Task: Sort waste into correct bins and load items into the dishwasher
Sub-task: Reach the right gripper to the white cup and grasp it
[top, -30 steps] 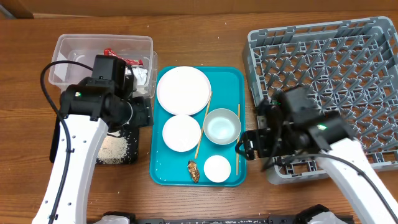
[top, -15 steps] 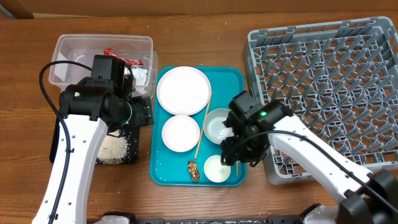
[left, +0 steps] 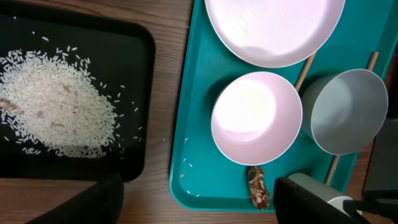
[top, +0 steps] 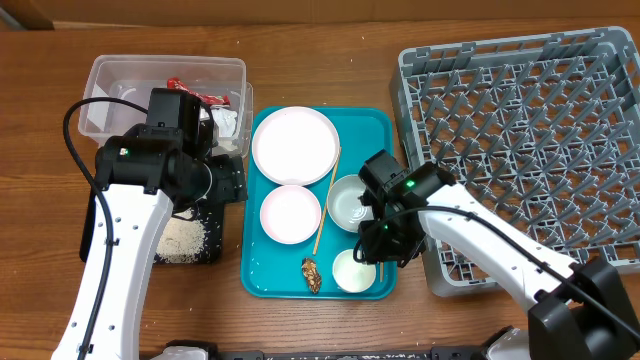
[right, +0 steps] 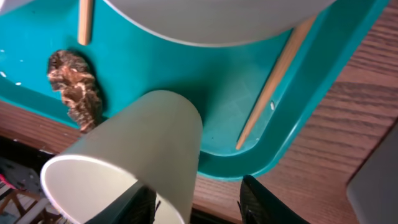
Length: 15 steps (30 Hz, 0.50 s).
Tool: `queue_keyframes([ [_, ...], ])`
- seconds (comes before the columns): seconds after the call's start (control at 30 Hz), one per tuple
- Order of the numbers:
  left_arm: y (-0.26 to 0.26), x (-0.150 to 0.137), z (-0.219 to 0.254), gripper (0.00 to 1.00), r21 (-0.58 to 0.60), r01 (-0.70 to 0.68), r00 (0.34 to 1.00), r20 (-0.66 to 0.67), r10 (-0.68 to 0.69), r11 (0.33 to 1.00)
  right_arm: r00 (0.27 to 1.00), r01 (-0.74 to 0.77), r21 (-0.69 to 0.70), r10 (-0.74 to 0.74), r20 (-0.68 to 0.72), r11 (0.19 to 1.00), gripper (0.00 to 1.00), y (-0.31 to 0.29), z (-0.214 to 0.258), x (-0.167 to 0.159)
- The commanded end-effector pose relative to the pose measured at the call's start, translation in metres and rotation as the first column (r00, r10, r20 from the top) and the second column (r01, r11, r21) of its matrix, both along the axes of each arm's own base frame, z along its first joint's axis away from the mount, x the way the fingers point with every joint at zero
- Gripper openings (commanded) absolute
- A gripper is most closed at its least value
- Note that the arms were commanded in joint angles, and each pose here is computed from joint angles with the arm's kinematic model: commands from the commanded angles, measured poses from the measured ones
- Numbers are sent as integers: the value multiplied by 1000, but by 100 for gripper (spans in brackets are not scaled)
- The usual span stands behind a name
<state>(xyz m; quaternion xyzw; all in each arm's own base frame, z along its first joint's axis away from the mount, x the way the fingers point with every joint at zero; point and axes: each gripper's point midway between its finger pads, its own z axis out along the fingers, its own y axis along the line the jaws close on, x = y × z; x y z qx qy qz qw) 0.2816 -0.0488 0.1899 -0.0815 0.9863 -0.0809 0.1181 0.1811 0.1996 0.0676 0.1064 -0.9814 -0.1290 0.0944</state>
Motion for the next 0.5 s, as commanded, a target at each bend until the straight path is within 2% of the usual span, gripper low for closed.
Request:
queue_keyframes([
  [0.0, 3, 3, 6, 79, 8, -17, 1000, 21, 17, 1000, 1000, -16, -21, 15, -16, 1000, 46, -1, -11, -10],
  [0.07, 3, 3, 6, 80, 8, -17, 1000, 23, 17, 1000, 1000, -28, -18, 27, -11, 999, 44, 1, -13, -12],
  [0.27, 3, 4, 6, 82, 8, -17, 1000, 25, 17, 1000, 1000, -12, -8, 12, 3, 1000, 25, 5, -13, -8],
  [0.4, 3, 4, 6, 83, 7, -17, 999, 29, 17, 1000, 1000, -12, -6, 12, 6, 1000, 23, 5, -13, -8],
  [0.47, 3, 4, 7, 83, 4, -17, 999, 28, 17, 1000, 1000, -12, -6, 12, 6, 1000, 16, 5, -13, -8],
])
